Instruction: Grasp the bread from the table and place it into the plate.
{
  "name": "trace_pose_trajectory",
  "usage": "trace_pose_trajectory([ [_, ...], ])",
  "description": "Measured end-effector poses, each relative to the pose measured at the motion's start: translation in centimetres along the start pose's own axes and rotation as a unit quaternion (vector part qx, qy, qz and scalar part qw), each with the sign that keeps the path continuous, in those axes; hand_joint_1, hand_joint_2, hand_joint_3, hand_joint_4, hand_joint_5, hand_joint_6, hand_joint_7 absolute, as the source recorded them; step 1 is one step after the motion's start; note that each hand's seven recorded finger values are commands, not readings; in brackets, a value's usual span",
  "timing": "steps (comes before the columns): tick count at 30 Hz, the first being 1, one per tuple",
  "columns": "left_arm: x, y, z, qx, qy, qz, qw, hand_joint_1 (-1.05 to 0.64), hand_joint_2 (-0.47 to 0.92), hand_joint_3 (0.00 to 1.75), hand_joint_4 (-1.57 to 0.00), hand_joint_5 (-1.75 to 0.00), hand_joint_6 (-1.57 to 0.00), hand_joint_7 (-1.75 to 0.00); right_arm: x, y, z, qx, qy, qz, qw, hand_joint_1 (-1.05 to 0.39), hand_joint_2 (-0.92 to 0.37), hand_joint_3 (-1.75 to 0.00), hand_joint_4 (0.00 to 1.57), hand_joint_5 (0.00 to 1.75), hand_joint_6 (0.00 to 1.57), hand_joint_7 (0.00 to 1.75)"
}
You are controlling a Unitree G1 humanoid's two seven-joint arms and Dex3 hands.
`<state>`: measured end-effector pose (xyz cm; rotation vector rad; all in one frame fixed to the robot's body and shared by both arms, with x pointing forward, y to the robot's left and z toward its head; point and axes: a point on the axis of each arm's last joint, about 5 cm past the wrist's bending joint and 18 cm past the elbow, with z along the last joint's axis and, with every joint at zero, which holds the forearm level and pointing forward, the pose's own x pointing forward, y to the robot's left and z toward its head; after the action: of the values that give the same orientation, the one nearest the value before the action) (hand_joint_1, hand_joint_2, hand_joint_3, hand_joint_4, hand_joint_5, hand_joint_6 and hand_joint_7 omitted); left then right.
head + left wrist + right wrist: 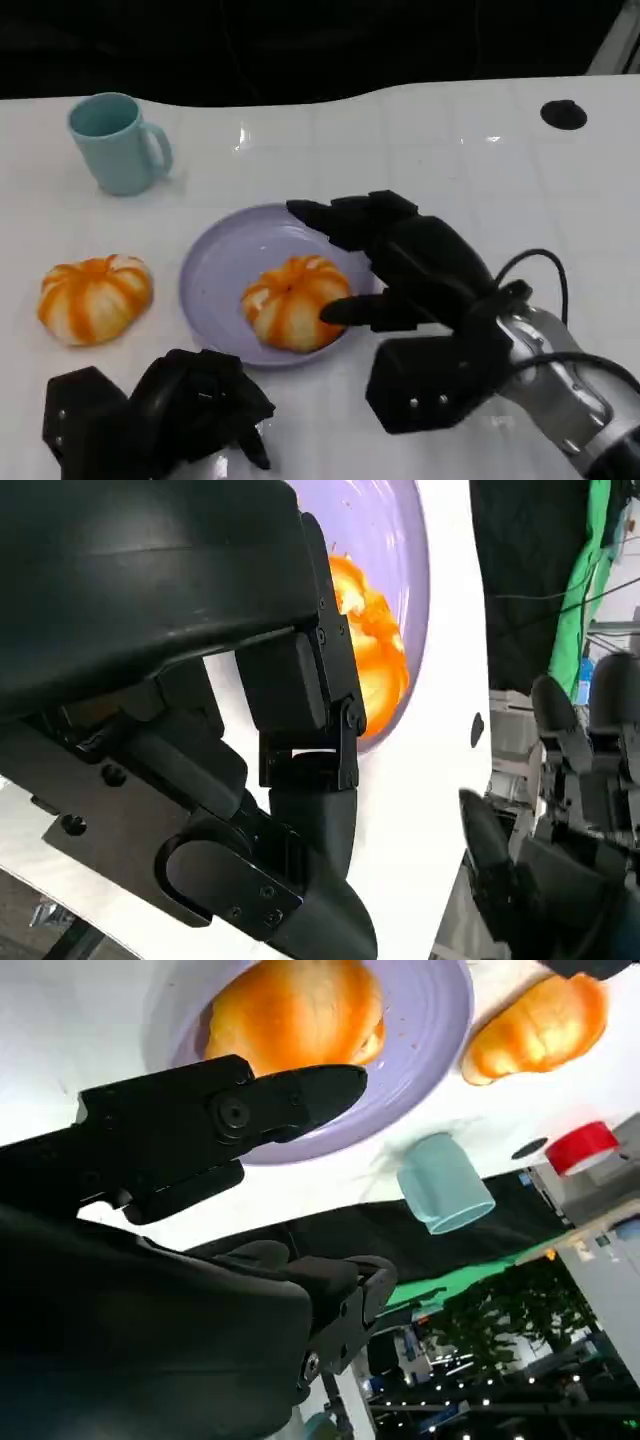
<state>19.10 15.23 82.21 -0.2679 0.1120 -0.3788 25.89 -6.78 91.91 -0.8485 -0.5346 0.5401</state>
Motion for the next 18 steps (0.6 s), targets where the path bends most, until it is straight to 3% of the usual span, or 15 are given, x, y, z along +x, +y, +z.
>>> trace_pose_trajectory([
  [6, 0.1, -0.1, -0.1, -0.003, 0.004, 0.001, 1.000, -1.05, 0.78, 0.00, -1.57, -0.85, -1.57, -0.55, -1.3, -0.15, -0.3, 0.021, -0.003, -0.022, 0.9995, -0.47, -0.92, -0.11, 0.23, 0.66, 0.49, 0.12],
  [11, 0.1, -0.1, 0.0, -0.004, 0.003, 0.001, 1.000, -1.05, 0.77, 0.00, -1.57, -0.84, -1.57, -0.55, -2.4, -0.40, -0.5, 0.047, -0.004, -0.055, 0.9974, -0.36, -0.92, -0.09, 0.40, 0.77, 0.62, 0.17],
  [13, 0.1, -0.1, 0.0, -0.004, 0.003, 0.001, 1.000, -1.05, 0.77, 0.00, -1.57, -0.85, -1.57, -0.55, -3.0, -0.36, -0.7, 0.069, -0.007, -0.072, 0.9950, -0.27, -0.92, -0.11, 0.66, 0.95, 0.81, 0.28],
  [14, 0.1, -0.1, 0.0, -0.004, 0.003, 0.001, 1.000, -1.05, 0.77, 0.00, -1.57, -0.85, -1.57, -0.55, -3.2, -0.32, -0.7, 0.085, -0.008, -0.081, 0.9930, -0.24, -0.88, -0.19, 0.71, 1.04, 0.84, 0.39],
  [15, 0.1, -0.1, 0.0, -0.004, 0.003, 0.001, 1.000, -1.05, 0.77, 0.00, -1.57, -0.85, -1.57, -0.55, -3.6, -0.28, -0.8, 0.102, -0.010, -0.093, 0.9904, -0.21, -0.78, -0.40, 0.73, 1.20, 0.83, 0.58],
  [16, 0.1, -0.1, 0.0, -0.004, 0.003, 0.001, 1.000, -1.05, 0.77, 0.00, -1.57, -0.85, -1.57, -0.55, -3.8, -0.24, -0.9, 0.115, -0.012, -0.103, 0.9879, -0.18, -0.61, -0.73, 0.73, 1.33, 0.78, 0.81],
  [18, 0.1, -0.1, 0.0, -0.004, 0.003, 0.001, 1.000, -1.05, 0.77, 0.00, -1.57, -0.86, -1.57, -0.55, -4.2, -0.12, -0.9, 0.133, -0.019, -0.114, 0.9843, -0.14, -0.44, -1.04, 0.70, 1.54, 0.72, 1.10],
])
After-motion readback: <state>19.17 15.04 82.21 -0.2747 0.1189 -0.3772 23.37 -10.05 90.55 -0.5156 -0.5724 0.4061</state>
